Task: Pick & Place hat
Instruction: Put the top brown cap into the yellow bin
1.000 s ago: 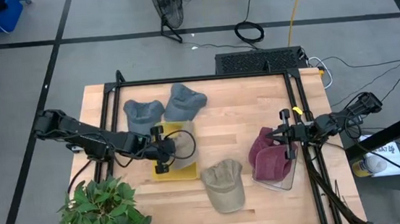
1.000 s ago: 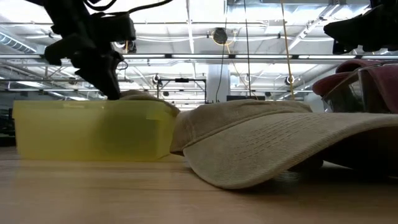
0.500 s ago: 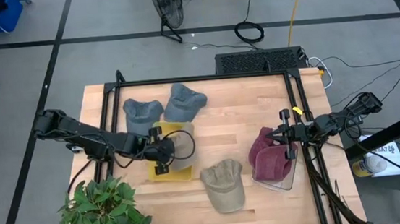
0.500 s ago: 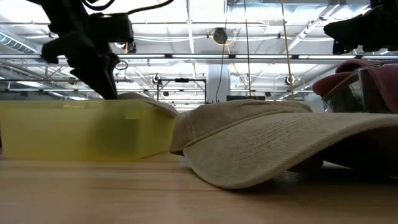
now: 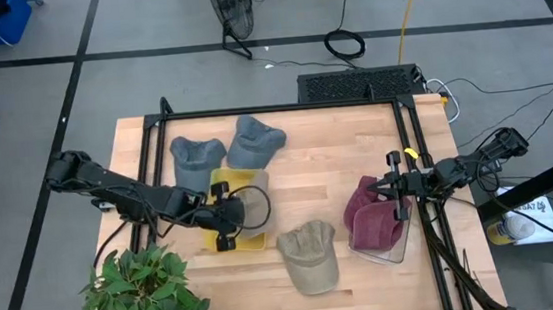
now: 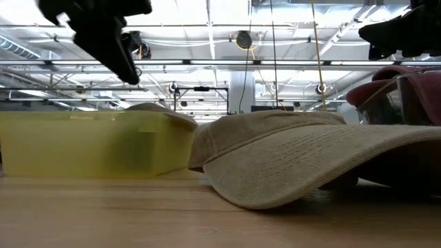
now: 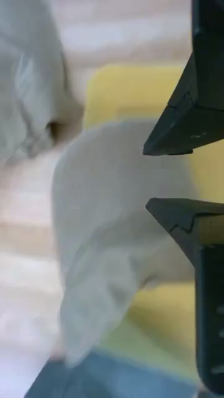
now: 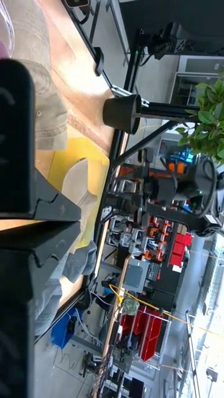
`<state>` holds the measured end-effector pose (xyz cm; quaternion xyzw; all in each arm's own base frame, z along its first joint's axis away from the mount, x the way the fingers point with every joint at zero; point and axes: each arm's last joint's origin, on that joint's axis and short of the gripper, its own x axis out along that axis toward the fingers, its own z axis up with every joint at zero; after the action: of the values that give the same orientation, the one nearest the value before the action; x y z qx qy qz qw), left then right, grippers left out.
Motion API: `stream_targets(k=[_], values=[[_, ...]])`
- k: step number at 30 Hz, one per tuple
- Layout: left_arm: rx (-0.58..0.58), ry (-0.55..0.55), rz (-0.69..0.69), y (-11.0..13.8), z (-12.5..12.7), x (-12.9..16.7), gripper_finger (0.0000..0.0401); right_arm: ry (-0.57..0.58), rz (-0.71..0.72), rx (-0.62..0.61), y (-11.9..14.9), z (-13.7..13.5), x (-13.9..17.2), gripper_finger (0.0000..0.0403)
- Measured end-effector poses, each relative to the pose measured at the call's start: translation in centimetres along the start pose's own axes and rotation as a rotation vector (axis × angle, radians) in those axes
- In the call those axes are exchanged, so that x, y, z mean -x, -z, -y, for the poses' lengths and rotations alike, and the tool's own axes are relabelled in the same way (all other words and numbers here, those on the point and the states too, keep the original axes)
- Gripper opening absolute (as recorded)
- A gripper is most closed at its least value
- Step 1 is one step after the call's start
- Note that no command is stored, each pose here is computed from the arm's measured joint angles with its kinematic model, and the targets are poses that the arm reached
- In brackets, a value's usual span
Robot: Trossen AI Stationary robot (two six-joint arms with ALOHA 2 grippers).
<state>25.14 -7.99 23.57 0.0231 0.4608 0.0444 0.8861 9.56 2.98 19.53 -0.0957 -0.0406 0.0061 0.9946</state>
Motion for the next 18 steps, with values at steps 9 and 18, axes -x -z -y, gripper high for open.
stream_targets(k=[9, 18], values=[[0.128, 0.041, -0.087, 2.2, 2.2, 0.2, 0.0127, 0.0, 0.0, -0.001, 0.0, 0.0, 0.0, 0.0], [0.249, 0.003, -0.203, 4.3, 2.7, -2.3, 0.0127, 0.0, 0.0, -0.004, 0.0, 0.0, 0.0, 0.0]])
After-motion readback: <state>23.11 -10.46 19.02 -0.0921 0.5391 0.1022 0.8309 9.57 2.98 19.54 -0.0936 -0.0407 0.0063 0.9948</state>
